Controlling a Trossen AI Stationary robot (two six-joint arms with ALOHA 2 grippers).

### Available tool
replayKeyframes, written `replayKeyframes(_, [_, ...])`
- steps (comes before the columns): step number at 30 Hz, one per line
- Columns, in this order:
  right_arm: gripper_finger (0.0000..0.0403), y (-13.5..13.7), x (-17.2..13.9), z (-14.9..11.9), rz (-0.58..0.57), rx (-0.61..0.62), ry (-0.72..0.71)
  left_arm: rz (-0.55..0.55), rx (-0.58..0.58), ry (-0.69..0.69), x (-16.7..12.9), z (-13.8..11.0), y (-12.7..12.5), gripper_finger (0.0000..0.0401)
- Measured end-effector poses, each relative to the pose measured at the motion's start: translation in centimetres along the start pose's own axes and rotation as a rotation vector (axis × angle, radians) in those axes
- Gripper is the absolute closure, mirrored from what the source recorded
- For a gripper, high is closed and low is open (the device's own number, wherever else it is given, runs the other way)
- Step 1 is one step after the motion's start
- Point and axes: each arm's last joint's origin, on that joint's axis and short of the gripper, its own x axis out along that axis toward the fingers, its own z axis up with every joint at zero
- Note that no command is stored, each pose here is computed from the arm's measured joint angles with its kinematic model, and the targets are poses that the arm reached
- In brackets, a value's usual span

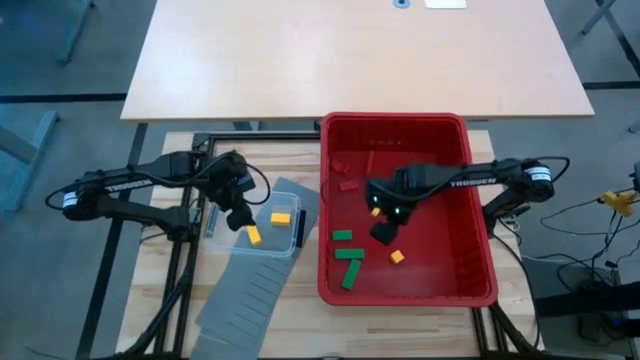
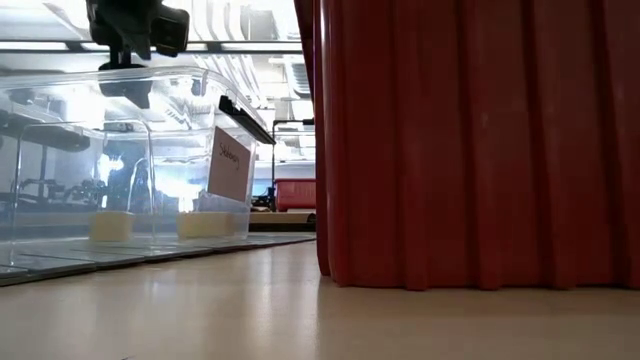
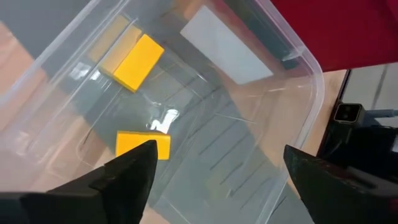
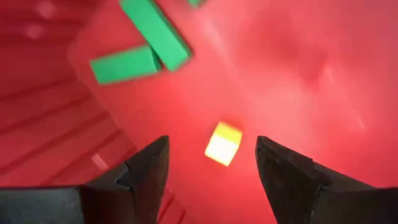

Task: Sort blocks
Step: Remove the yellow block from the red bin

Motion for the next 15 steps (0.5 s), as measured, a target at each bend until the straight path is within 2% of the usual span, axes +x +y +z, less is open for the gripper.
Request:
replayKeyframes(5, [0.0188,-0.2,2.6,-1.7,-0.074,0.073,0.029,0.0,0.0,-0.001,0.0,0.0,0.0,0.0087])
replayKeyframes(11, [0.0197,-0.1,5.0,-3.4,-0.011,0.164,-0.017,0.0,0.001,-0.003,0.0,0.0,0.0,0.0087])
replayKeyframes(15, [0.0199,-0.2,6.1,-4.5,-0.021,0.217,0.011,0.0,0.001,-0.003,0.0,0.0,0.0,0.0087])
